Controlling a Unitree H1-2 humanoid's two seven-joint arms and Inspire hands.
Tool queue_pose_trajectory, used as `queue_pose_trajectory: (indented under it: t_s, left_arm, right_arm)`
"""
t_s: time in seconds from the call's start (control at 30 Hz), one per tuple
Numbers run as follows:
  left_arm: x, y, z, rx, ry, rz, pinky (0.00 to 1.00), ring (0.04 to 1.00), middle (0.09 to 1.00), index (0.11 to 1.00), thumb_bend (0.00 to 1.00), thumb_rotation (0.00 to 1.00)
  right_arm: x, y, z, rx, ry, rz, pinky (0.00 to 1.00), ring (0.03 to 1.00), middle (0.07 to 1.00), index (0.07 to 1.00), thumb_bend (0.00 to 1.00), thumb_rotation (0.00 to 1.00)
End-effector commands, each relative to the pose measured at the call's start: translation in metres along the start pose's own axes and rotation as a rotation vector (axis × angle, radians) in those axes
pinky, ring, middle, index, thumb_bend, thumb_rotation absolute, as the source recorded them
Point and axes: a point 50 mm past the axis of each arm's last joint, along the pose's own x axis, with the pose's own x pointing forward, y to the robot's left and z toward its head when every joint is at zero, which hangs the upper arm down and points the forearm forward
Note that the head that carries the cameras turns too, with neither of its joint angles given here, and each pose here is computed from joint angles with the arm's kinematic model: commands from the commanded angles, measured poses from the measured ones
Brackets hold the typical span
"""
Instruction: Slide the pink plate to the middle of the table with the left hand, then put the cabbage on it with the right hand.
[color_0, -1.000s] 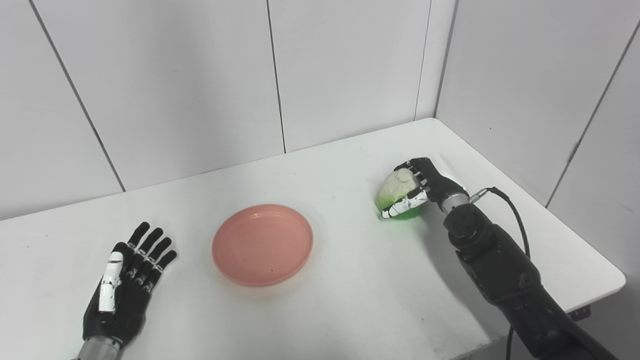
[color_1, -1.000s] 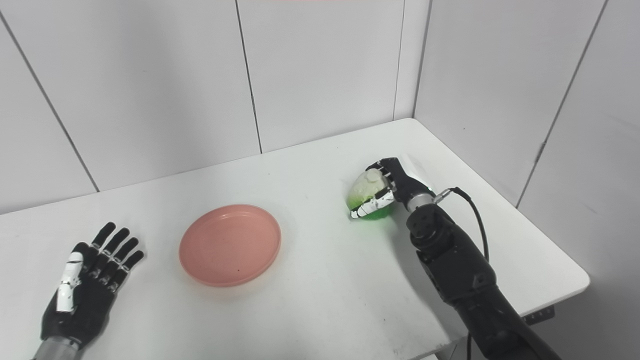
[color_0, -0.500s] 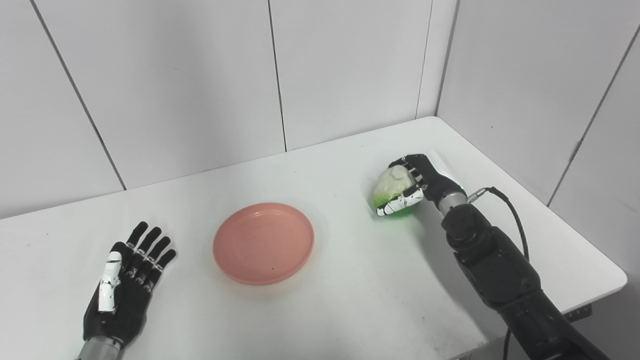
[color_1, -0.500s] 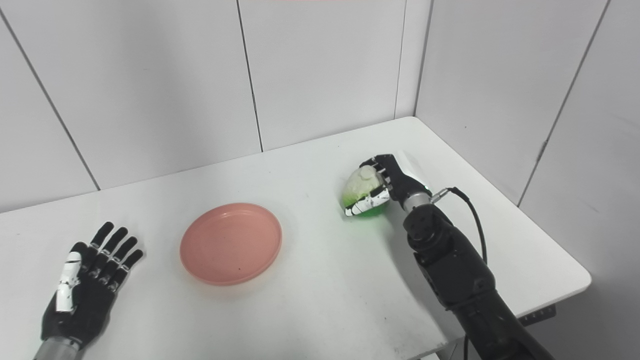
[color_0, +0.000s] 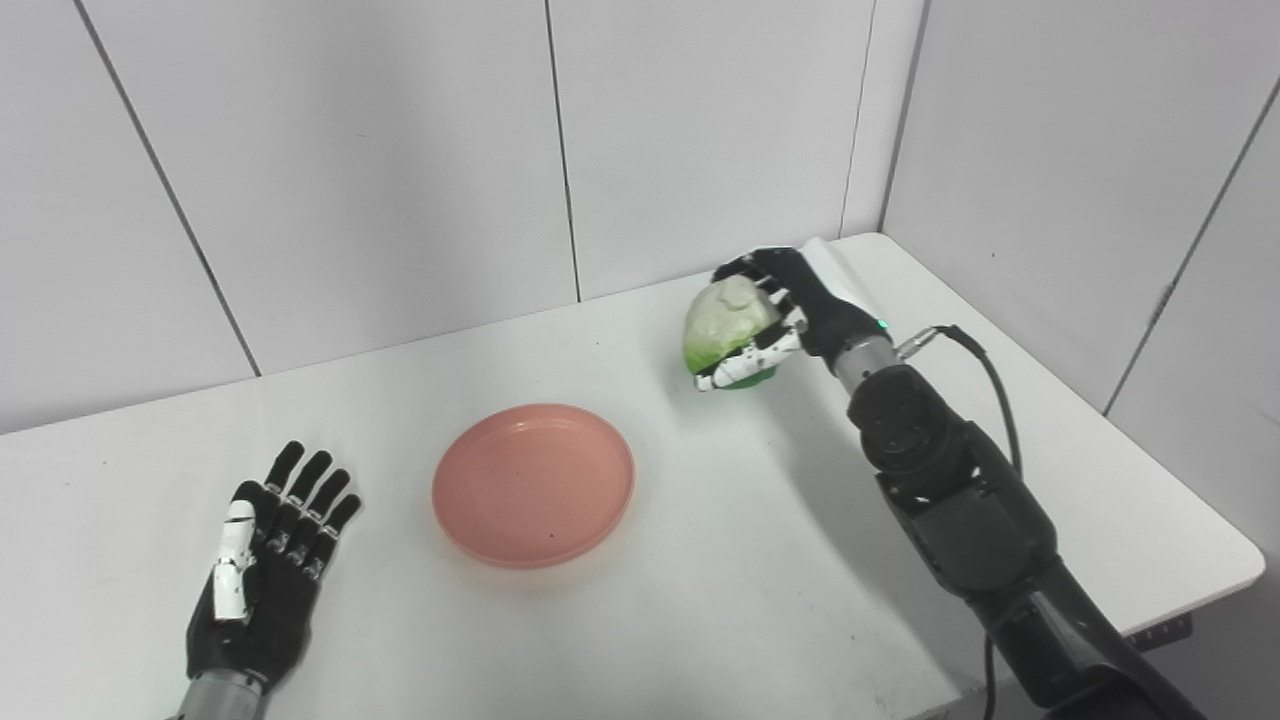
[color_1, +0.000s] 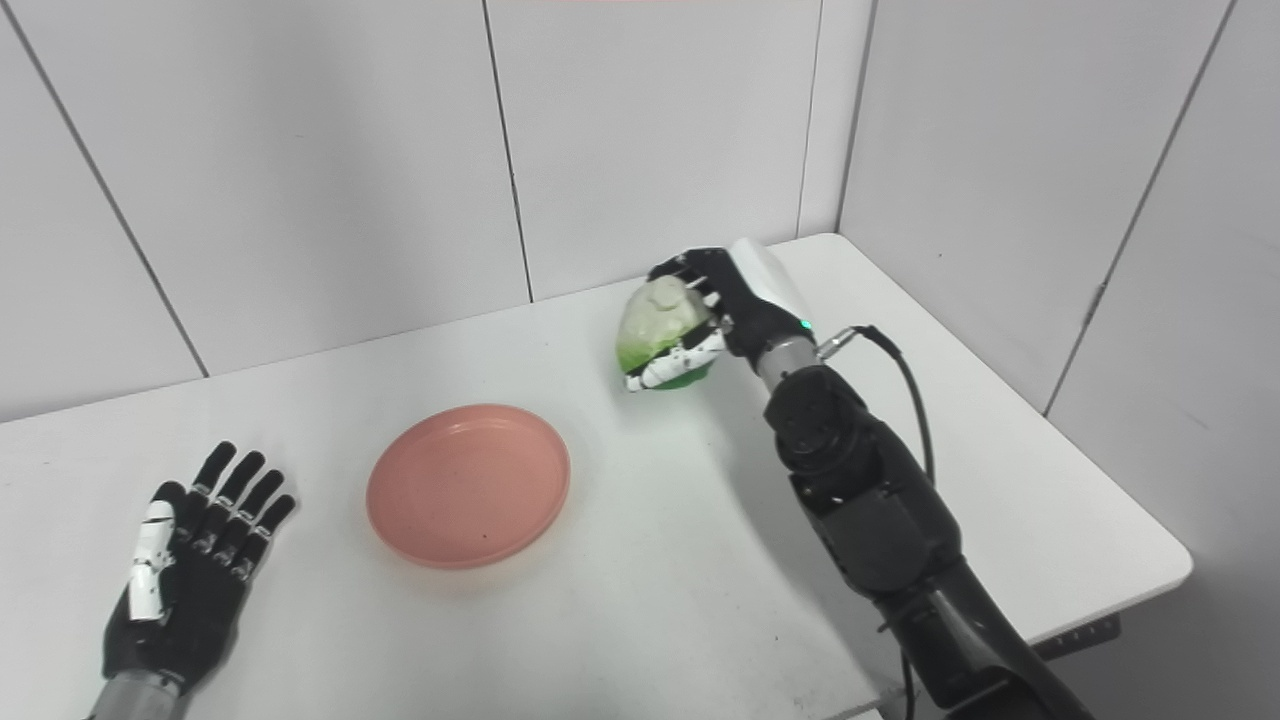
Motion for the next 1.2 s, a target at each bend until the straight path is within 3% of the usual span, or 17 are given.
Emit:
queue_pose_trajectory:
  t_s: [0.0, 0.13, 0.37, 0.57, 0.87, 1.17]
  left_arm:
    - [-0.006, -0.004, -0.017, 0.01, 0.082, 0.04, 0.94, 0.954, 0.959, 0.949, 0.43, 0.93]
    - [-0.005, -0.017, -0.019, 0.022, 0.081, 0.044, 0.95, 0.965, 0.97, 0.965, 0.4, 0.99]
    - [0.0, -0.039, -0.021, 0.026, 0.082, 0.074, 0.97, 0.975, 0.976, 0.968, 0.37, 1.0]
    - [0.004, -0.051, -0.023, 0.03, 0.091, 0.086, 0.98, 0.985, 0.979, 0.959, 0.35, 1.0]
    - [0.007, -0.062, -0.025, 0.017, 0.104, 0.092, 1.0, 0.99, 0.984, 0.968, 0.35, 1.0]
    - [0.008, -0.066, -0.023, 0.016, 0.11, 0.099, 1.0, 0.99, 0.985, 0.978, 0.35, 1.0]
  right_arm:
    - [0.011, -0.013, 0.039, -0.003, -0.127, -0.05, 0.33, 0.4, 0.449, 0.523, 0.52, 0.0]
    - [0.017, 0.012, 0.062, 0.03, -0.162, 0.011, 0.33, 0.396, 0.446, 0.524, 0.52, 0.0]
    - [0.022, 0.054, 0.078, 0.061, -0.207, 0.103, 0.34, 0.403, 0.451, 0.521, 0.53, 0.0]
    - [0.021, 0.083, 0.083, 0.064, -0.219, 0.162, 0.34, 0.405, 0.451, 0.522, 0.52, 0.0]
    - [0.018, 0.11, 0.084, 0.056, -0.233, 0.22, 0.35, 0.409, 0.449, 0.526, 0.52, 0.0]
    - [0.02, 0.131, 0.068, 0.001, -0.259, 0.26, 0.36, 0.379, 0.491, 0.549, 0.51, 0.0]
